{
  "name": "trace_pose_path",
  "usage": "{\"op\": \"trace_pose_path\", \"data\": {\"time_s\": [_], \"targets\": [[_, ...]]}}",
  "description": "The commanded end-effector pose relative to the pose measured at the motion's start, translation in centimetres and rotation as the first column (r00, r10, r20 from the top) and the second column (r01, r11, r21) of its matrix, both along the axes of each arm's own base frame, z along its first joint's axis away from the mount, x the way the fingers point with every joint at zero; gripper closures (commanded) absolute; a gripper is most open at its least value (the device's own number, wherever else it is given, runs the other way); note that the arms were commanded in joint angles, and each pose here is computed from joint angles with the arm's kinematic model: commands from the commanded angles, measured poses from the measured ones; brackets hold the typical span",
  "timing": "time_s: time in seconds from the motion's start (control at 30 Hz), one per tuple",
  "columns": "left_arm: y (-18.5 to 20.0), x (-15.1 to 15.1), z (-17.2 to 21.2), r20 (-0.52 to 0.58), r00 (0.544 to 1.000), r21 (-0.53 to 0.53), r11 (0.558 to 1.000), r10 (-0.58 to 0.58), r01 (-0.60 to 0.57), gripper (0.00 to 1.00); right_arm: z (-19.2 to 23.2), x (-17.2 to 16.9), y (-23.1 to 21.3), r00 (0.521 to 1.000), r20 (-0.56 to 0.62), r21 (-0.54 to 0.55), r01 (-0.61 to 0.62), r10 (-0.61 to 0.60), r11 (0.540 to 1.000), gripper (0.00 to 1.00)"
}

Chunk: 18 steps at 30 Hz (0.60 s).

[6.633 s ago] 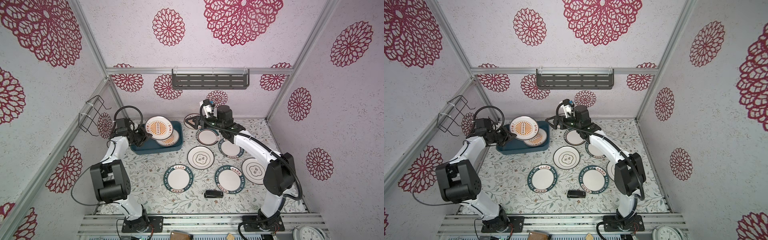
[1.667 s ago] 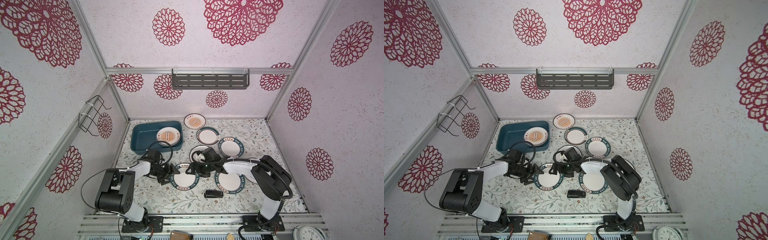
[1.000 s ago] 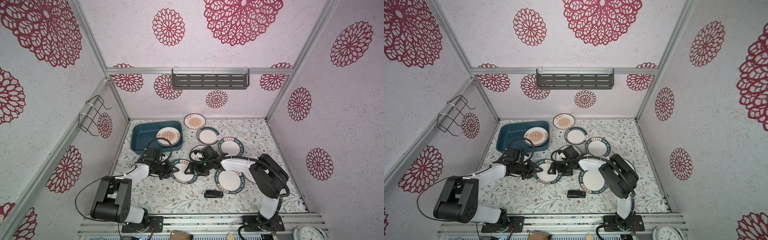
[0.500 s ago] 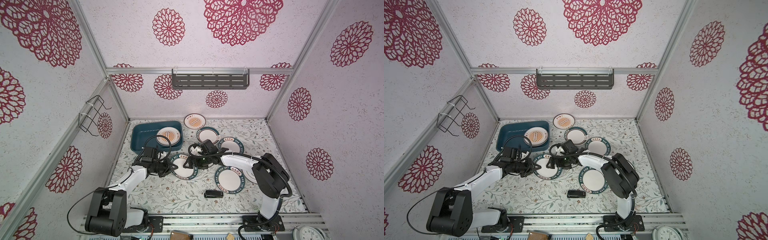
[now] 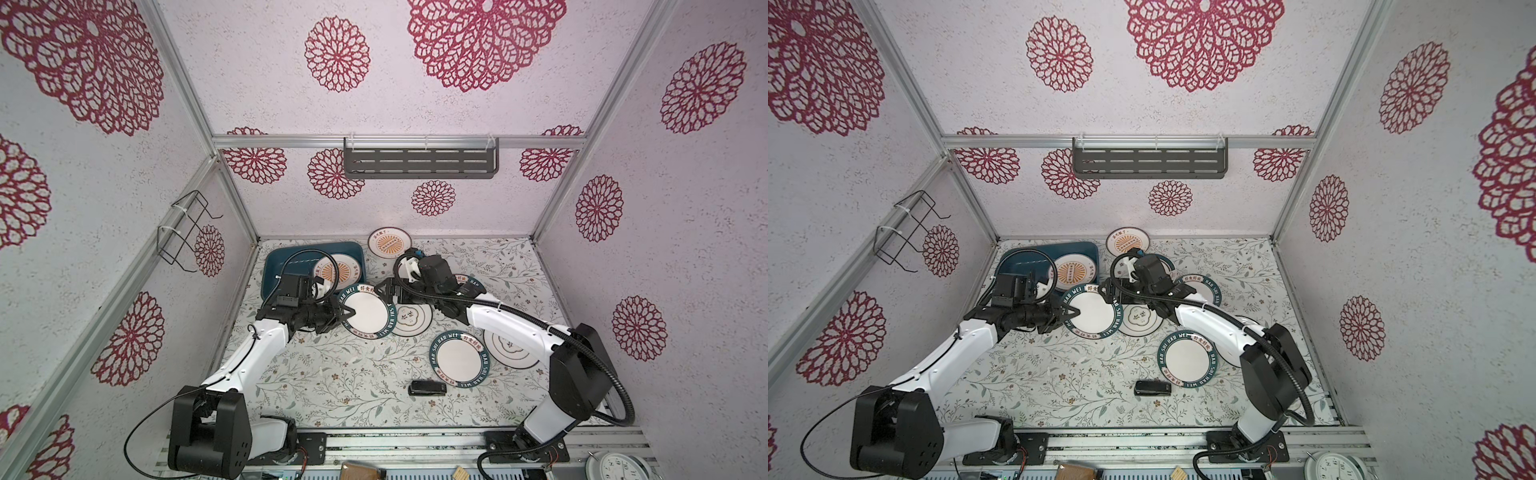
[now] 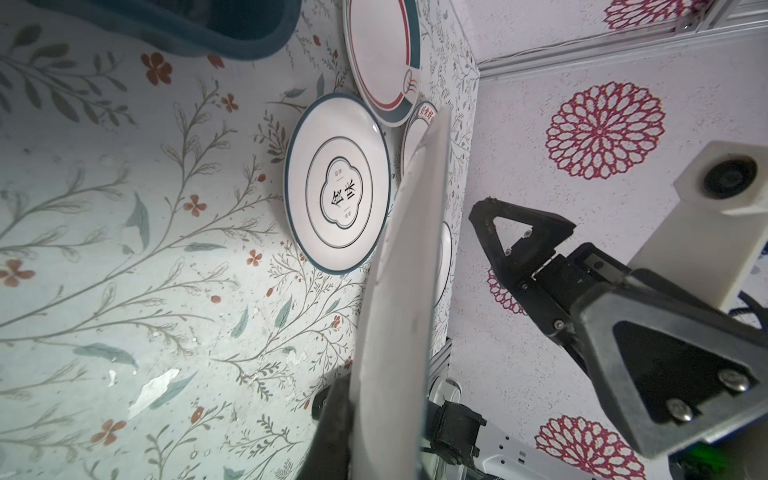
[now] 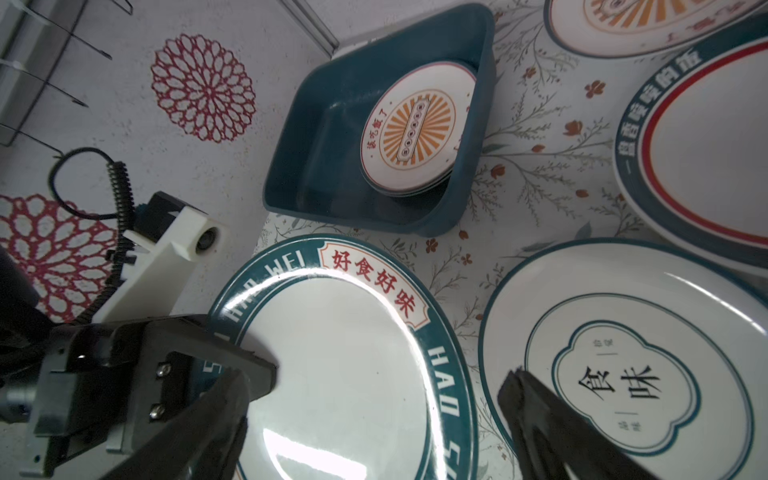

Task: Place the plates into the plastic bin on the countertop
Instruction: 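Lift the green-rimmed plate with the left gripper while the right arm draws back, then carry the green-rimmed plate with the left gripper and lower it into the teal bin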

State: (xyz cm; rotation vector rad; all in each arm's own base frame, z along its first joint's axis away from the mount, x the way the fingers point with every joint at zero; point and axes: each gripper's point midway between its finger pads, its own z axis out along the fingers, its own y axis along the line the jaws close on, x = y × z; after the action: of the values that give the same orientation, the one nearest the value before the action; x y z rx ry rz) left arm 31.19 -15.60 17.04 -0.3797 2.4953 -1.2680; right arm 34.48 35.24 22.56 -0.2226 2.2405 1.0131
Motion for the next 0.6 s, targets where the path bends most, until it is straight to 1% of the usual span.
{"op": "trace_pose_path", "data": {"time_s": [0.0, 0.1, 0.2, 0.37, 0.4, 0.43, 0.57], "targets": [[0.7, 1.2, 2.9, 0.097, 0.995, -0.018, 1.0, 0.001, 0.0, 1.0, 3.1, 0.8, -2.0, 0.988, 0.068, 0.059, 0.137, -0.141, 0.989, 0.01], [2.0, 2.4, 4.1, 0.125, 0.992, -0.025, 0.999, 0.037, -0.034, 1.0, 3.9, 0.5, -3.3, 0.979, 0.086, 0.059, 0.179, -0.184, 0.982, 0.01], [3.6, 3.8, 4.9, 0.149, 0.985, -0.024, 0.997, 0.083, -0.08, 1.0, 5.3, 0.7, -4.3, 0.967, 0.132, 0.055, 0.214, -0.22, 0.975, 0.01], [5.3, 5.2, 5.2, 0.162, 0.978, -0.021, 0.991, 0.131, -0.129, 1.0, 6.8, 1.6, -4.5, 0.952, 0.193, 0.055, 0.231, -0.237, 0.972, 0.01], [6.2, 5.9, 5.4, 0.178, 0.971, -0.014, 0.987, 0.163, -0.163, 1.0, 7.6, 2.2, -4.3, 0.945, 0.228, 0.05, 0.231, -0.236, 0.972, 0.01], [7.5, 6.9, 5.8, 0.199, 0.957, -0.012, 0.977, 0.213, -0.215, 1.0, 9.1, 4.0, -3.7, 0.927, 0.289, 0.048, 0.238, -0.241, 0.97, 0.01], [9.7, 8.5, 6.6, 0.224, 0.935, -0.021, 0.96, 0.275, -0.278, 1.0, 10.3, 6.2, -1.9, 0.915, 0.34, 0.06, 0.212, -0.219, 0.975, 0.01]]}}
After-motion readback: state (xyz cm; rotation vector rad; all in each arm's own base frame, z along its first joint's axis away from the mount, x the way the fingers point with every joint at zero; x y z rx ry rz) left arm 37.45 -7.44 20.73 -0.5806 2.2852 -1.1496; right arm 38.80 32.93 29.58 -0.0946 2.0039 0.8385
